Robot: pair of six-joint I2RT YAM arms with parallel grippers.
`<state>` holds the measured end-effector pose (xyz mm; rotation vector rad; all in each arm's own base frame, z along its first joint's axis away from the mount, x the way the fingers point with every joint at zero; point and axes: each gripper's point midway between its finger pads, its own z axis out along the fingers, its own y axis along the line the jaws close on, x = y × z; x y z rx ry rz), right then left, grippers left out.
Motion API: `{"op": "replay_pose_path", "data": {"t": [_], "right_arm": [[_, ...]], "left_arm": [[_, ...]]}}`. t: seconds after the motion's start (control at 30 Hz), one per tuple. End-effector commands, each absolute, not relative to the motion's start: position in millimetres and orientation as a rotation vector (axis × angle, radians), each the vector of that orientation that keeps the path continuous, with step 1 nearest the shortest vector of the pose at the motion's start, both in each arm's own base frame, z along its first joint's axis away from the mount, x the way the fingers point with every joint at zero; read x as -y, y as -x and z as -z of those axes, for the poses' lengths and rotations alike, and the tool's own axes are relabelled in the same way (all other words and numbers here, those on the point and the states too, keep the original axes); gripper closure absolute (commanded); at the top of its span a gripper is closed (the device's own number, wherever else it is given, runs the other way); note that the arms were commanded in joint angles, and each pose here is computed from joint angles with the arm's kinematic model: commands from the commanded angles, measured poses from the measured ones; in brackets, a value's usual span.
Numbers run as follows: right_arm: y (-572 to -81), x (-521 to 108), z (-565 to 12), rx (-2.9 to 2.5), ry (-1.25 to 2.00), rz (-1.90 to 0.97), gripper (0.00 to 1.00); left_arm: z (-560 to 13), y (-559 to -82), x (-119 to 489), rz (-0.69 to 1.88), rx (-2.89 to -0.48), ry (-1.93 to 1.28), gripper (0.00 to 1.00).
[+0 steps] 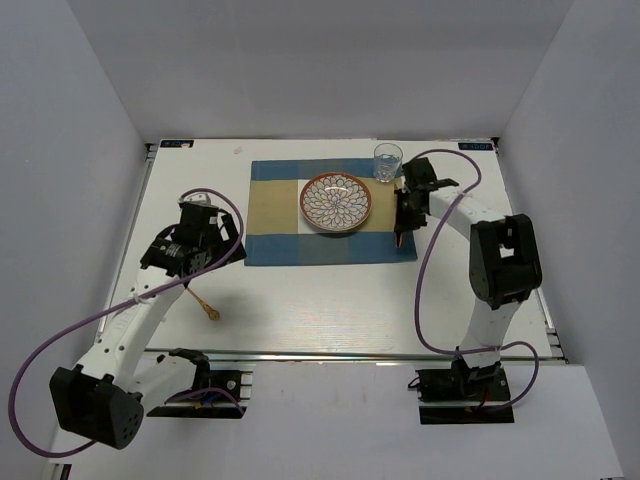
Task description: Set the dinner table for one person
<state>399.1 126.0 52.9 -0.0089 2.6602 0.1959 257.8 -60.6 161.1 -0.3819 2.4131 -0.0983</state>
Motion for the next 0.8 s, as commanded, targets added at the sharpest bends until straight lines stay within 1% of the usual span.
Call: {"op": "replay_pose_path", "data": {"t": [0.0,0.3,0.63,0.67,0.7,0.73,0.77], "right_arm": [[-409.9,-133.5,-64.4,-2.647,0.097,-0.194,1.00],[-408.6,-133.4,-34.5,-2.725,0.166,-0.140,1.00],[-409.8,-129.5,-30.1,-2.723,0.134,-0.123,1.00],[-410.5,-128.3,-31.4,-2.720,0.132,-0.113,0.93],[-410.8,-128.2,-32.4,-2.718,0.134,-0.107,0.84],[-410.7,-127.3,-34.3,-2.715,0.136,-0.107,0.63],[-410.3,-128.0,-35.8,-2.712,0.140,-0.113,0.55]], "left_arm": [[-168.0,-258.0,65.5,0.145,-2.382,0.350,0.02],[-170.1,-259.1,69.6,0.176,-2.371,0.326,0.02],[-173.0,-258.5,69.9,0.187,-2.355,0.323,0.02],[-172.0,-258.4,69.9,0.186,-2.358,0.323,0.02],[-171.2,-258.6,69.7,0.182,-2.360,0.323,0.02],[-171.2,-258.6,69.9,0.184,-2.361,0.323,0.02],[-170.9,-258.7,70.1,0.186,-2.360,0.326,0.02]]}}
